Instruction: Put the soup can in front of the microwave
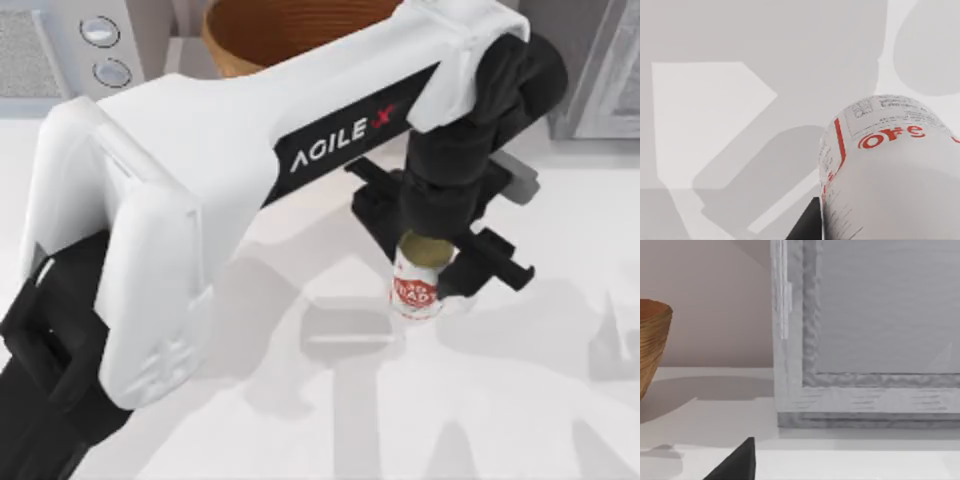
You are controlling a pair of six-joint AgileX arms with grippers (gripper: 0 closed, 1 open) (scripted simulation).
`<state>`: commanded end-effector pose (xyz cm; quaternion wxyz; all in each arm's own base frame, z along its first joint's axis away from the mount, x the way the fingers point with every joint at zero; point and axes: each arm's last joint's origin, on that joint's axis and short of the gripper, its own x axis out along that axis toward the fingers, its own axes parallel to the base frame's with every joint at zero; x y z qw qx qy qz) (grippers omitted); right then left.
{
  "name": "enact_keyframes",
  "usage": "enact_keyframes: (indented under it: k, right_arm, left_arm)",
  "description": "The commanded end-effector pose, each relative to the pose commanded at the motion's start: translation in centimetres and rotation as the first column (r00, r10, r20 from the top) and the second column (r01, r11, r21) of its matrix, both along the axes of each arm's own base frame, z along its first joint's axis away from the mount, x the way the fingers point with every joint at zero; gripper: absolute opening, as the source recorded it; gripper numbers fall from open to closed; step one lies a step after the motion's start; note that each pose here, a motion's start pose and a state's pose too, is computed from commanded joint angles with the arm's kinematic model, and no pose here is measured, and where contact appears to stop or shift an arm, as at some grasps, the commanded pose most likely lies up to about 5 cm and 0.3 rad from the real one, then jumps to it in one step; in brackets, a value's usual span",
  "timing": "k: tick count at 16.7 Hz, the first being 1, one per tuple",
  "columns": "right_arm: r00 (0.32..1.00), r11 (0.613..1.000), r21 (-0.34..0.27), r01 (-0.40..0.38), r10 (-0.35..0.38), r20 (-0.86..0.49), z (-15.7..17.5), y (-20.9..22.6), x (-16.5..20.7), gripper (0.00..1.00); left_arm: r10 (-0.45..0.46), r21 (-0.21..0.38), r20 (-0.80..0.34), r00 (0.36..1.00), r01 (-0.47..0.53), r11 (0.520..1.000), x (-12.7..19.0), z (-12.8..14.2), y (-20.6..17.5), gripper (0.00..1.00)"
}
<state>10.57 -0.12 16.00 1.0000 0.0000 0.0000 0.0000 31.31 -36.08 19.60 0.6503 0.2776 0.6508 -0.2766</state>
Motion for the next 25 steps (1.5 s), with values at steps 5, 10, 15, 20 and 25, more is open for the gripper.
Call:
enact_keyframes:
  k: [5,10,15,20,25]
  right_arm:
    - [1.000,1.000,0.000,0.000,0.000,0.000,0.0,0.0,0.0,1.00]
    - [1.000,1.000,0.000,0.000,0.000,0.000,0.0,0.0,0.0,1.00]
    - [1.000,1.000,0.000,0.000,0.000,0.000,0.0,0.0,0.0,1.00]
    - [1.000,1.000,0.000,0.000,0.000,0.000,0.0,0.0,0.0,1.00]
    - [1.000,1.000,0.000,0.000,0.000,0.000,0.0,0.0,0.0,1.00]
  left_arm:
    - [0.068,0.055,-0.040,0.997,-0.066,0.996,3.2,0.0,4.3,0.00]
    - [0.300,0.110,-0.101,0.949,-0.289,0.951,10.9,0.6,19.2,0.00]
    - [0.580,0.073,-0.087,0.810,-0.576,0.814,13.5,1.2,40.5,0.00]
    - [0.695,0.017,-0.013,0.719,-0.695,0.719,11.4,1.1,51.9,0.00]
    - [0.707,0.006,0.006,0.707,-0.707,0.707,11.0,1.0,53.4,0.00]
